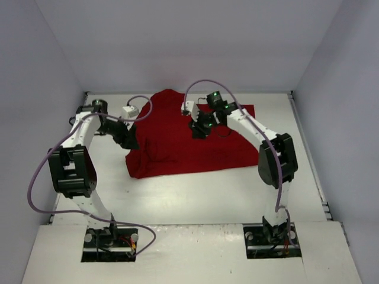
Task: Fold and stack the t-shirts
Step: Fold the flattened tshirt in 1/3 of the way
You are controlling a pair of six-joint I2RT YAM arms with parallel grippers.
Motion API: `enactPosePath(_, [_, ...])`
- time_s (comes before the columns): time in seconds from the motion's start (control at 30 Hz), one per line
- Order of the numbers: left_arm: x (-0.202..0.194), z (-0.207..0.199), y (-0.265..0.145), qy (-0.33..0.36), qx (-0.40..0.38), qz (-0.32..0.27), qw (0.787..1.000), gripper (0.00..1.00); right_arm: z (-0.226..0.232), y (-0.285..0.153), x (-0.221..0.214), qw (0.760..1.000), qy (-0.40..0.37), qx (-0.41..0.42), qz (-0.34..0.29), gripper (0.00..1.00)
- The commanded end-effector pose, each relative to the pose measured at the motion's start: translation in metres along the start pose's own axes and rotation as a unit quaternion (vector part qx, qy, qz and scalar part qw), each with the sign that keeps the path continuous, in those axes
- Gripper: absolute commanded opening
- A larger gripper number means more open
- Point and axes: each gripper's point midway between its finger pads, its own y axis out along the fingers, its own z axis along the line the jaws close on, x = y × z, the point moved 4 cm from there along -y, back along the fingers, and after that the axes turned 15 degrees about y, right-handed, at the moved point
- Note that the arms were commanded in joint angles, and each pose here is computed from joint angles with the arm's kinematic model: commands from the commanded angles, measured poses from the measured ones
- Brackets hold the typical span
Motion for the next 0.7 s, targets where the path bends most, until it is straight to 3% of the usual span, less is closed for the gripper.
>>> enactPosePath(0.0, [0.006, 0.013, -0.020, -0.076, 0.031, -0.085, 0.993, 0.65, 0.019, 0.038, 0.054, 0.994, 0.024, -0.011, -0.102, 0.36])
enactPosePath(0.3, [0.001, 0.025, -0.046, -0.111, 0.053, -0.134, 0.983, 0.66, 0.069, 0.107, 0.083, 0.992, -0.064, 0.006, -0.110, 0.36])
enactPosePath(0.47, [-0.009, 0.030, -0.060, -0.130, 0.071, -0.146, 0.978, 0.67, 0.093, 0.130, 0.067, 0.990, -0.109, 0.037, -0.086, 0.39])
enactPosePath(0.67, [-0.013, 0.021, -0.061, -0.122, 0.071, -0.150, 0.979, 0.69, 0.098, 0.142, 0.052, 0.989, -0.124, 0.049, -0.068, 0.49])
